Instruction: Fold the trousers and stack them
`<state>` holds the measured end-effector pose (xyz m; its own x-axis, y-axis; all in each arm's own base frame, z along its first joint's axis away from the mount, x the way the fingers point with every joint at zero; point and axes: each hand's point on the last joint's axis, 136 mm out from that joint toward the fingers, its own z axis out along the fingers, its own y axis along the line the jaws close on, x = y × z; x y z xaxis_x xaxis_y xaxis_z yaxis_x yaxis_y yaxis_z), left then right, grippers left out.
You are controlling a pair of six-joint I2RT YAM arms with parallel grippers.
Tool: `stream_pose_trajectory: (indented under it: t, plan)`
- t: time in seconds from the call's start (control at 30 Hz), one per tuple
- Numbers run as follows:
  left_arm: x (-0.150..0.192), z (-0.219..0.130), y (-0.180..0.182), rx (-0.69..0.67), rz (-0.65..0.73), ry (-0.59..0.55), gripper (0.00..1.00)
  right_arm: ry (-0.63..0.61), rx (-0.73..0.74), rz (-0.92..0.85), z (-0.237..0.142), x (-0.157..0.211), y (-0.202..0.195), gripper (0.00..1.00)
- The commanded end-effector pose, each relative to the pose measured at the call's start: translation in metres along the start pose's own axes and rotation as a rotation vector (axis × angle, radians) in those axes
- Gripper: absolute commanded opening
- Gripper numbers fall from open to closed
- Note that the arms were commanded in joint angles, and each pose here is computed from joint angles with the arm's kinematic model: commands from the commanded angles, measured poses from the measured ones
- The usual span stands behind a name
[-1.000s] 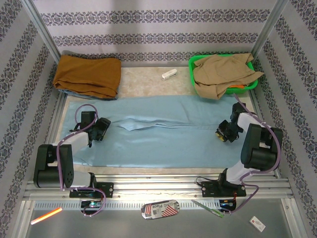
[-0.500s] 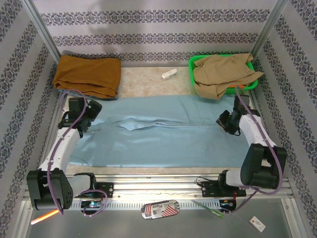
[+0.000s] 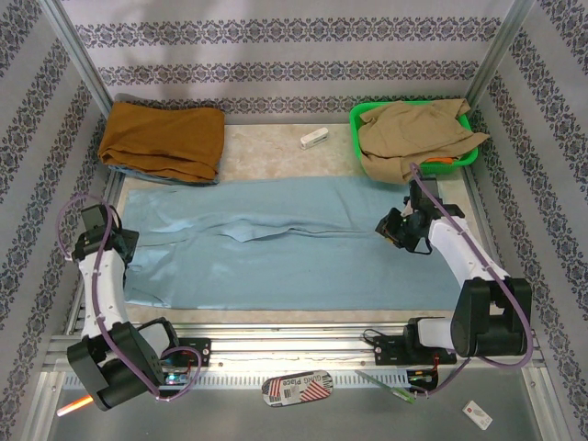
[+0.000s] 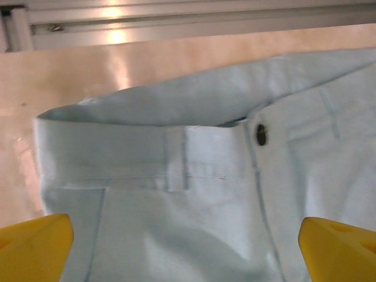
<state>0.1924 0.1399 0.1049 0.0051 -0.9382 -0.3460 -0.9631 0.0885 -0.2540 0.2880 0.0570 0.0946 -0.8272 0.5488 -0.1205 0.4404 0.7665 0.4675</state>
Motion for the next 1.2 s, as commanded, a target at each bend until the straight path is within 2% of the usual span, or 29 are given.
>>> stream_pose_trajectory:
  t: [0.0,0.13,0.27,0.4,0.53,0.57,0.67,0.83,1.0,1.07,1.13,1.17]
  plan:
    - [0.021,0.02,0.035,-0.11,-0.058,0.051,0.95,0.047,-0.042,-0.031,0.006,0.007,0.009,0.27]
    - [0.021,0.036,0.046,-0.127,-0.086,0.018,0.92,0.05,-0.048,-0.044,0.005,0.012,0.011,0.28]
    - [0.013,0.033,0.05,-0.149,-0.071,-0.019,0.92,0.039,-0.041,-0.05,0.002,0.016,0.008,0.3]
    - [0.017,0.043,0.054,-0.165,-0.078,-0.006,0.93,0.036,-0.049,-0.049,-0.002,0.018,0.009,0.32]
    - [0.032,0.064,0.043,-0.057,-0.147,0.071,0.89,0.016,-0.076,-0.058,-0.014,0.016,0.017,0.37]
    - [0.034,0.069,0.04,-0.015,-0.158,0.07,0.84,0.005,-0.082,-0.06,-0.017,0.015,0.019,0.39]
    - [0.037,0.072,0.036,0.054,-0.208,0.082,0.8,-0.016,-0.093,-0.057,-0.026,0.016,0.02,0.41]
    - [0.034,0.066,0.038,0.025,-0.183,0.083,0.79,-0.027,-0.099,-0.039,-0.03,0.019,0.017,0.42]
    - [0.035,0.065,0.042,0.009,-0.16,0.083,0.59,-0.025,-0.101,-0.033,-0.034,0.019,0.019,0.42]
    - [0.035,0.063,0.038,0.037,-0.144,0.083,0.39,-0.028,-0.101,-0.032,-0.037,0.019,0.02,0.41]
    - [0.034,0.06,0.037,0.044,-0.143,0.08,0.27,-0.034,-0.103,-0.031,-0.04,0.019,0.021,0.41]
    - [0.034,0.058,0.037,0.049,-0.144,0.079,0.24,-0.038,-0.105,-0.032,-0.041,0.019,0.021,0.41]
